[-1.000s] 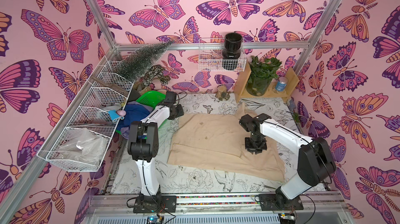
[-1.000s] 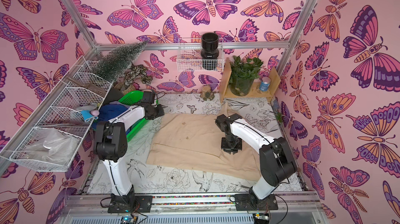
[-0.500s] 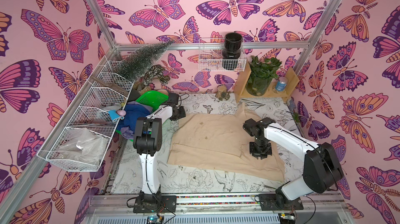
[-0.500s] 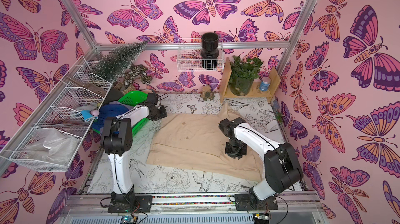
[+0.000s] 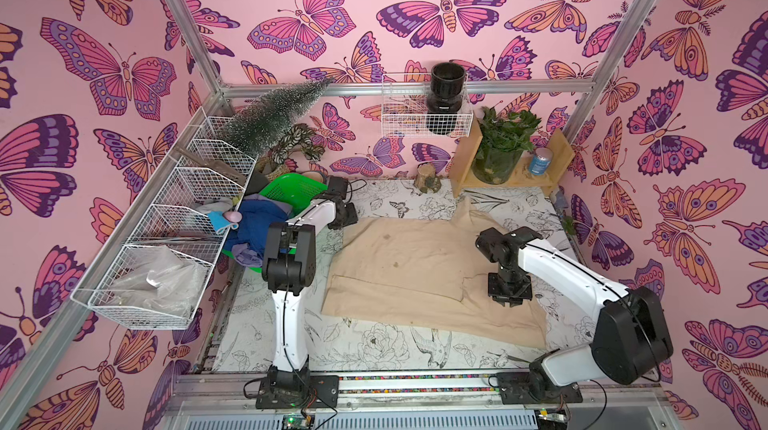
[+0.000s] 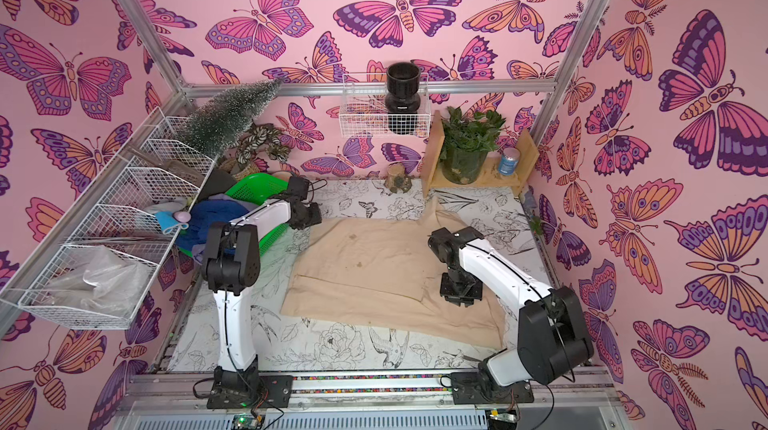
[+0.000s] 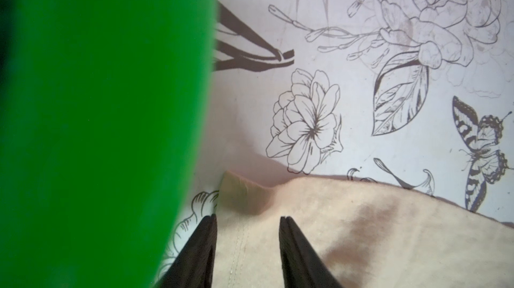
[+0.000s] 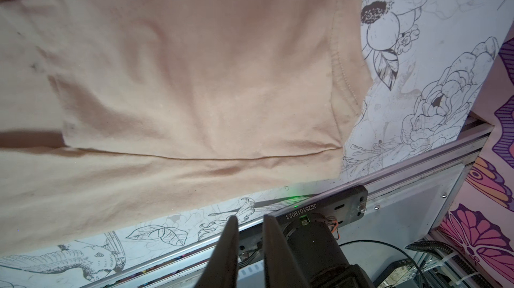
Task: Fold and stack t-shirts
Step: Fold the T-shirt.
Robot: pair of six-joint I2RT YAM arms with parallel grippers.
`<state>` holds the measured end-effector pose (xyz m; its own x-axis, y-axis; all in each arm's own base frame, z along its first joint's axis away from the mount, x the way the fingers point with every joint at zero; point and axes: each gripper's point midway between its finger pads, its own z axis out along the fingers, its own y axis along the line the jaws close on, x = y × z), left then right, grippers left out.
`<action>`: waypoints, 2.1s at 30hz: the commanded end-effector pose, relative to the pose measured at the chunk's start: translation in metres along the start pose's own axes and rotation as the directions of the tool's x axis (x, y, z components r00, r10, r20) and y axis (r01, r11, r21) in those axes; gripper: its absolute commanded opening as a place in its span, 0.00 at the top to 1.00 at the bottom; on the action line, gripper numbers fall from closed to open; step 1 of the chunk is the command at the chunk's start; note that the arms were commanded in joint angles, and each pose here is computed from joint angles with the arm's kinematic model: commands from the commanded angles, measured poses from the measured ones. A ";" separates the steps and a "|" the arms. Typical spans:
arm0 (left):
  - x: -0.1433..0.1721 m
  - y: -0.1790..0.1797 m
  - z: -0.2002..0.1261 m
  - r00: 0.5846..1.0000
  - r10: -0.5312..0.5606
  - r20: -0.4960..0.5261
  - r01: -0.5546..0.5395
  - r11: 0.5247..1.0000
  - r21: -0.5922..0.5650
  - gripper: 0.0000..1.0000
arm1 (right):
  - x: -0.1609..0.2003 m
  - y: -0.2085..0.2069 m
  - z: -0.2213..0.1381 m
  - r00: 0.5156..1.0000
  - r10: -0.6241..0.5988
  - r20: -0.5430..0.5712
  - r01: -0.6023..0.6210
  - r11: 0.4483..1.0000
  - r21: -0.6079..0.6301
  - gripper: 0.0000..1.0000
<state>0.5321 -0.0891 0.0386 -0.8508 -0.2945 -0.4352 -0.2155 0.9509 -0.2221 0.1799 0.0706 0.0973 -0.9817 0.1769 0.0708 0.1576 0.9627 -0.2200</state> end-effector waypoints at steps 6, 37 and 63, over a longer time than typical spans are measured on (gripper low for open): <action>0.011 0.016 0.038 0.999 -0.019 -0.042 0.017 0.999 -0.043 0.82 | 0.009 -0.018 0.000 0.999 0.032 -0.005 -0.032 0.999 0.032 0.79; 0.020 0.021 -0.021 1.000 -0.006 0.001 0.006 0.995 -0.095 1.00 | -0.041 -0.034 -0.039 0.966 0.210 0.150 -0.203 0.977 -0.064 0.81; 0.131 0.017 -0.150 0.997 0.074 0.017 -0.073 0.996 -0.059 1.00 | -0.328 0.015 -0.005 0.913 0.380 -0.147 -0.348 0.542 -0.765 0.65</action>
<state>0.3636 -0.1092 0.1086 -0.8487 -0.2220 -0.4801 -0.1533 0.9720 -0.1783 0.4939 0.0271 0.0654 -0.7970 0.5856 0.1480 0.5531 0.6091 0.5684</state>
